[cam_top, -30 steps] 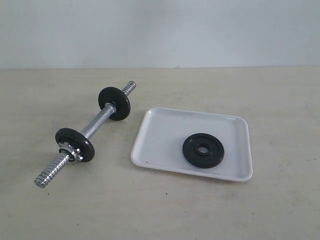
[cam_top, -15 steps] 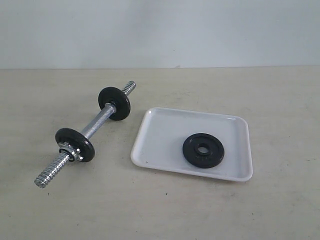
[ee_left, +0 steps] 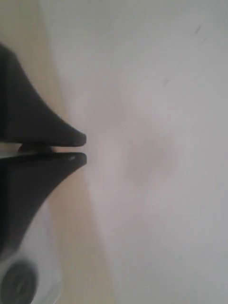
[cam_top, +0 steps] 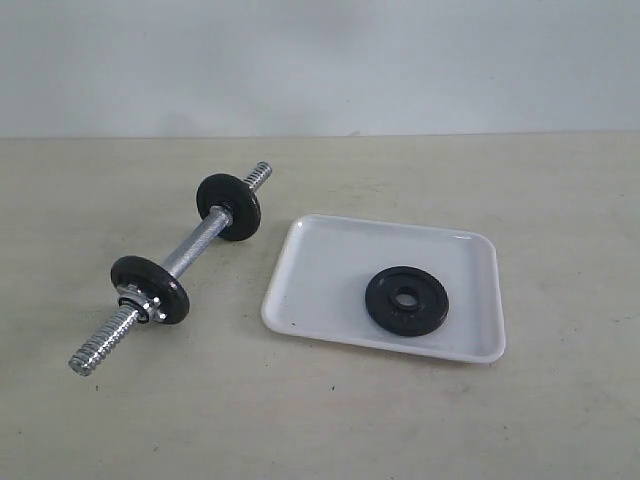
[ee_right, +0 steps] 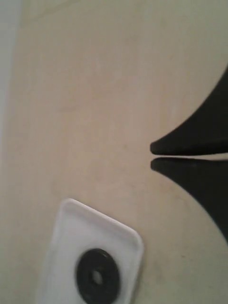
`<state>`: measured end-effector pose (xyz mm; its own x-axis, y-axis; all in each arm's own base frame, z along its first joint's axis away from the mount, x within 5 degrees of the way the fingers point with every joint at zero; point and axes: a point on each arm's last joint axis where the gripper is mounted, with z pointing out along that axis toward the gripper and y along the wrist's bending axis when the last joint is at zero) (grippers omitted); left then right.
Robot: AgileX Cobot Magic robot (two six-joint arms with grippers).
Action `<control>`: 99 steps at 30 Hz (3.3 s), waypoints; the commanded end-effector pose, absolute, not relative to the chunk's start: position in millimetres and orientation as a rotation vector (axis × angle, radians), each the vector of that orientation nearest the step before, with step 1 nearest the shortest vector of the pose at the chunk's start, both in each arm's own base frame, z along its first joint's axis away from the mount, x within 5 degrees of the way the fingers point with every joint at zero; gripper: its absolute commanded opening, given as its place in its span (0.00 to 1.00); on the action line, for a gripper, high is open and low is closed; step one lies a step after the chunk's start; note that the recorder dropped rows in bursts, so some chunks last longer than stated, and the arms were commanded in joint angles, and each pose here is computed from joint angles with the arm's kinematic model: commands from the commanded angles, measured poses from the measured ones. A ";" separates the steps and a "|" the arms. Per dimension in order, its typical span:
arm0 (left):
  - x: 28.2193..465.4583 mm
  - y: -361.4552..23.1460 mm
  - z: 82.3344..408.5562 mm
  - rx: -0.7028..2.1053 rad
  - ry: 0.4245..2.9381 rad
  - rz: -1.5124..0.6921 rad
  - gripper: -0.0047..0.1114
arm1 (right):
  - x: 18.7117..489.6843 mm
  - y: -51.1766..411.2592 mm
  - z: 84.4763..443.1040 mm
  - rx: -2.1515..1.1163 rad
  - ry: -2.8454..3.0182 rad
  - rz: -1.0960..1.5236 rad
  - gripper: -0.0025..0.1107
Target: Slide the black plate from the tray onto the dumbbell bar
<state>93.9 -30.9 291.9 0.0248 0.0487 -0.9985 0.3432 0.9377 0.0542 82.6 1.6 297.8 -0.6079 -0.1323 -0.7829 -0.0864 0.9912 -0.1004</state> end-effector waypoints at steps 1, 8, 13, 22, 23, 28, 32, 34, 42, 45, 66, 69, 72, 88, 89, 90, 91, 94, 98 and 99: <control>104.0 -55.1 266.7 0.515 1.782 -0.582 0.08 | 93.2 10.9 290.3 -0.223 2.360 0.024 0.02; 118.8 -62.9 259.9 0.674 1.794 -0.667 0.08 | 99.7 18.1 295.9 -0.175 2.279 0.141 0.02; 117.5 -67.2 266.9 0.623 1.739 -0.787 0.08 | 99.7 18.1 295.9 -0.175 2.279 0.141 0.02; 117.3 -68.3 270.7 0.595 1.710 -0.830 0.08 | 107.6 19.4 306.7 -0.137 2.134 0.167 0.02; 118.5 -67.7 272.3 0.580 1.692 -0.822 0.08 | 108.1 20.0 307.8 -0.129 2.122 0.180 0.02; 127.6 -61.6 300.3 0.476 1.456 -0.753 0.08 | 113.7 22.9 318.4 -0.181 1.984 0.183 0.02; 141.0 -56.6 330.5 0.546 1.479 -0.563 0.08 | 120.0 21.1 329.7 -0.289 1.830 0.058 0.02; 149.8 -55.0 339.5 0.612 1.549 -0.483 0.08 | 126.0 21.1 332.8 -0.340 1.798 0.003 0.02; 211.2 -49.3 330.2 0.651 1.753 -0.443 0.08 | 184.3 28.2 318.4 -0.487 1.977 -0.051 0.02; 232.4 -47.7 310.4 0.646 1.834 -0.459 0.08 | 213.1 38.1 302.7 -0.577 2.070 -0.038 0.02; 334.7 -77.6 206.7 0.768 2.121 -0.412 0.08 | 308.8 122.8 211.3 -1.060 2.234 0.028 0.08; 350.6 -84.1 196.4 0.713 2.163 -0.467 0.08 | 313.2 124.0 202.4 -1.060 2.245 0.024 0.24; 363.5 -90.5 189.8 0.653 2.194 -0.512 0.08 | 317.7 125.0 195.4 -1.049 2.241 0.016 0.39; 381.1 -89.9 154.8 0.646 2.269 -0.429 0.36 | 328.8 127.2 174.8 -0.965 2.260 0.017 0.42; 381.5 -90.0 155.3 0.618 2.278 -0.441 0.42 | 329.0 127.2 175.0 -0.964 2.258 0.016 0.42; 382.0 -90.1 155.9 0.584 2.287 -0.454 0.48 | 329.0 127.2 175.0 -0.964 2.258 0.016 0.42; 382.7 -89.6 156.3 0.559 2.294 -0.456 0.54 | 329.0 127.2 174.9 -0.956 2.262 0.019 0.42; 383.9 -89.6 155.8 0.516 2.306 -0.423 0.65 | 329.2 127.2 174.8 -0.937 2.268 0.026 0.42; 383.7 -92.5 148.5 0.507 2.329 -0.443 0.66 | 329.6 127.5 172.9 -0.924 2.277 0.033 0.42; 383.6 -93.6 145.2 0.510 2.336 -0.445 0.66 | 329.6 127.5 172.9 -0.924 2.277 0.033 0.42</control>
<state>383.5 -87.9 151.3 -0.6642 0.2453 -0.7062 0.4842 0.8609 -0.1564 327.3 126.7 171.7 -0.5246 -0.6213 -0.5820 -0.6368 0.7401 -0.2162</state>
